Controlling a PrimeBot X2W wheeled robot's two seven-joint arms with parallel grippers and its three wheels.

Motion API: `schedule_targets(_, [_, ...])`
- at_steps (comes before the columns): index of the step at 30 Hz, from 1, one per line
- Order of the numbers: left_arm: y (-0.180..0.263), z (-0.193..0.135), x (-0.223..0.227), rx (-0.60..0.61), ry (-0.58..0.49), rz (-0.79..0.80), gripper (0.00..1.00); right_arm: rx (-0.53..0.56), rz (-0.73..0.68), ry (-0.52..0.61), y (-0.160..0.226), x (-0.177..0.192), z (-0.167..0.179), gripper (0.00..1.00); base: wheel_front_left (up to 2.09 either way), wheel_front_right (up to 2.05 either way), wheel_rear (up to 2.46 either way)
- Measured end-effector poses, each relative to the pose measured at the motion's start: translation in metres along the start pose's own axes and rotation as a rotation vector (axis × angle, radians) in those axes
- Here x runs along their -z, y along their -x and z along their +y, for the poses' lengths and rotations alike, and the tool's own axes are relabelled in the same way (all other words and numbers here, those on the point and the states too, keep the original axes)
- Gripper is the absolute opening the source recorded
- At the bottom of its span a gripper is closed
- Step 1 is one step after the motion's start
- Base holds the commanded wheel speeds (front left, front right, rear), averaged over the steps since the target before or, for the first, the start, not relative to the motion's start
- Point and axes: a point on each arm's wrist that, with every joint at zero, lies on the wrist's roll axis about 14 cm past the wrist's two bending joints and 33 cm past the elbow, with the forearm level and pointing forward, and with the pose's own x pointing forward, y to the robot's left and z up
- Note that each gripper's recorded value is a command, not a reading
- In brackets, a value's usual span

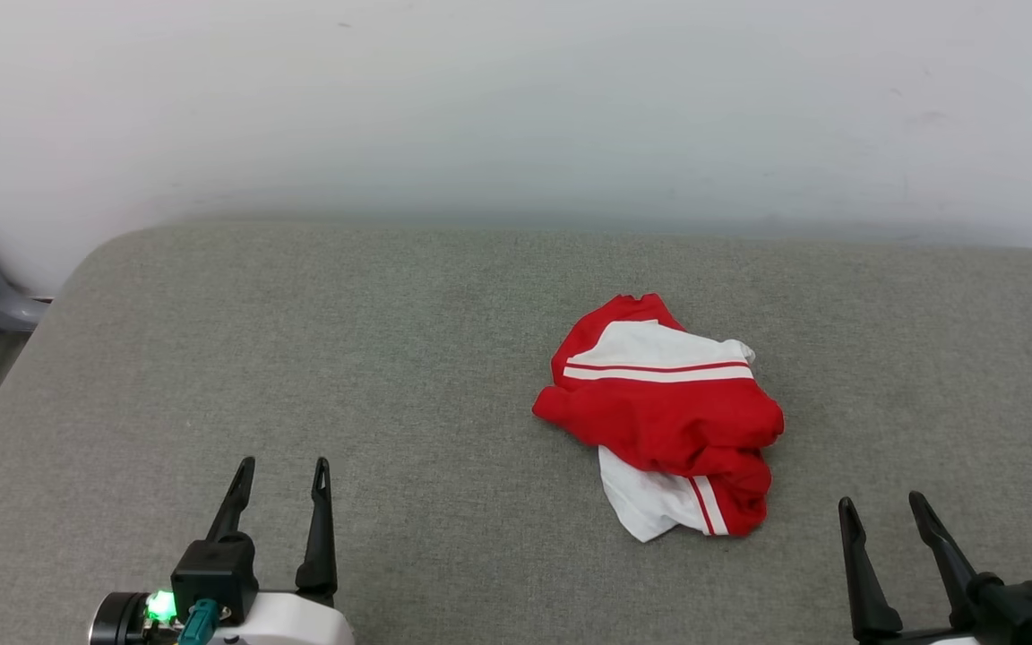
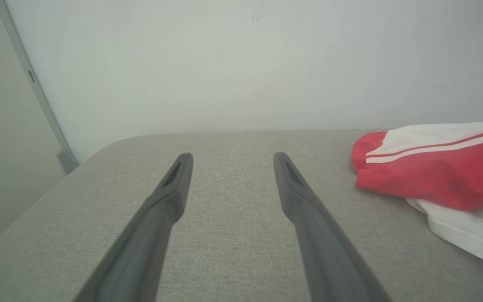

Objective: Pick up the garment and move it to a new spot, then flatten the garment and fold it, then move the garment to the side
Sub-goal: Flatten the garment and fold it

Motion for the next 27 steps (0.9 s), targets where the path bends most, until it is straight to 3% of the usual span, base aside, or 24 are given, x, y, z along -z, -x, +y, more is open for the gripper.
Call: schedule_targets(27, [0.0062, 0.0007, 0.0074, 0.006, -0.017, 0.019, 1.00, -0.010, -0.005, 0.002, -0.0013, -0.0015, 0.0032, 1.00, 0.00, 0.00, 0.00])
